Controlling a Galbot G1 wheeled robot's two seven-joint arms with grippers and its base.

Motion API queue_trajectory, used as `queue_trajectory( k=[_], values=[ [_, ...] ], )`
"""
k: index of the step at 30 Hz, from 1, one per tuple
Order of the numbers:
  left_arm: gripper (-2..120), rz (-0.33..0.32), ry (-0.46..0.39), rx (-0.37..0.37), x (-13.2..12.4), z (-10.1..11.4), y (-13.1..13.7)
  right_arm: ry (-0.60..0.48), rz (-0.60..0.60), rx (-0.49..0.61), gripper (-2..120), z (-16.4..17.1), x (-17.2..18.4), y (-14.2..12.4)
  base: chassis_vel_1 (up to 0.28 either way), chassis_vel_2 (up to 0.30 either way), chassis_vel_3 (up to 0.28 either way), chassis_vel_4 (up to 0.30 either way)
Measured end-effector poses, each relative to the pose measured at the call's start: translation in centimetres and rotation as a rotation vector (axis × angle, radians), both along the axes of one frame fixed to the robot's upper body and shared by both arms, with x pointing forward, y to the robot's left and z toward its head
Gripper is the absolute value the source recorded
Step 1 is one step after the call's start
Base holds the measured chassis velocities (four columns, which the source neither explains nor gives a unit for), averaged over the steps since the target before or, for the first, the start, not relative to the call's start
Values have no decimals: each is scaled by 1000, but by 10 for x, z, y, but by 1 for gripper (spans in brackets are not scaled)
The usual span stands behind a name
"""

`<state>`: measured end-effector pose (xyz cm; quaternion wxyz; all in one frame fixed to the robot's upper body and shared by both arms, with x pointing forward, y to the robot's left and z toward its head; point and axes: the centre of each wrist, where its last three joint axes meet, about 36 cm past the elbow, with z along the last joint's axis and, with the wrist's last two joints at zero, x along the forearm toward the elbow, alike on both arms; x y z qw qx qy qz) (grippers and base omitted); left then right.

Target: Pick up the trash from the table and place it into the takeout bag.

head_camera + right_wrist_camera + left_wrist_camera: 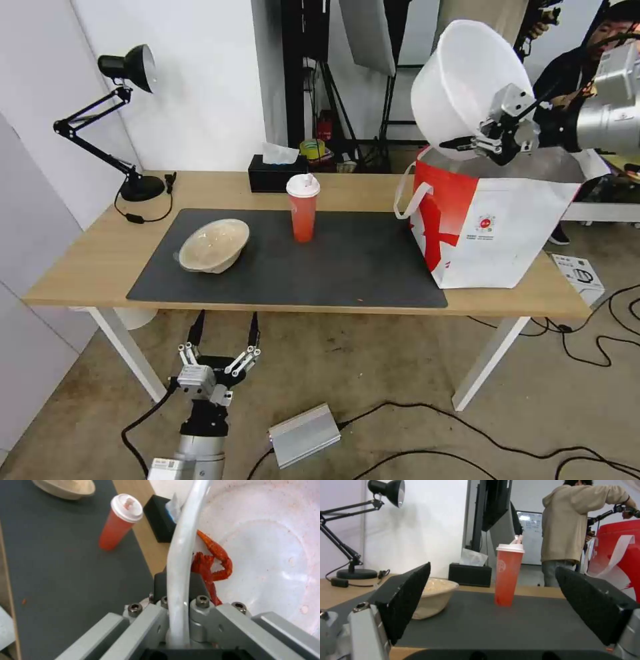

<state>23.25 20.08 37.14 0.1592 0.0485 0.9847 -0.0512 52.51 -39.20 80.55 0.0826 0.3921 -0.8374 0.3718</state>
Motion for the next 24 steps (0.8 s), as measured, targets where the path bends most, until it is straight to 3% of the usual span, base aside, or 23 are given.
queue_trajectory(
  k=[24],
  values=[
    [100,-26,4,3,2,-4,-2,20,-95,-25,0,-29,38,-48,0,0,0,0]
  ],
)
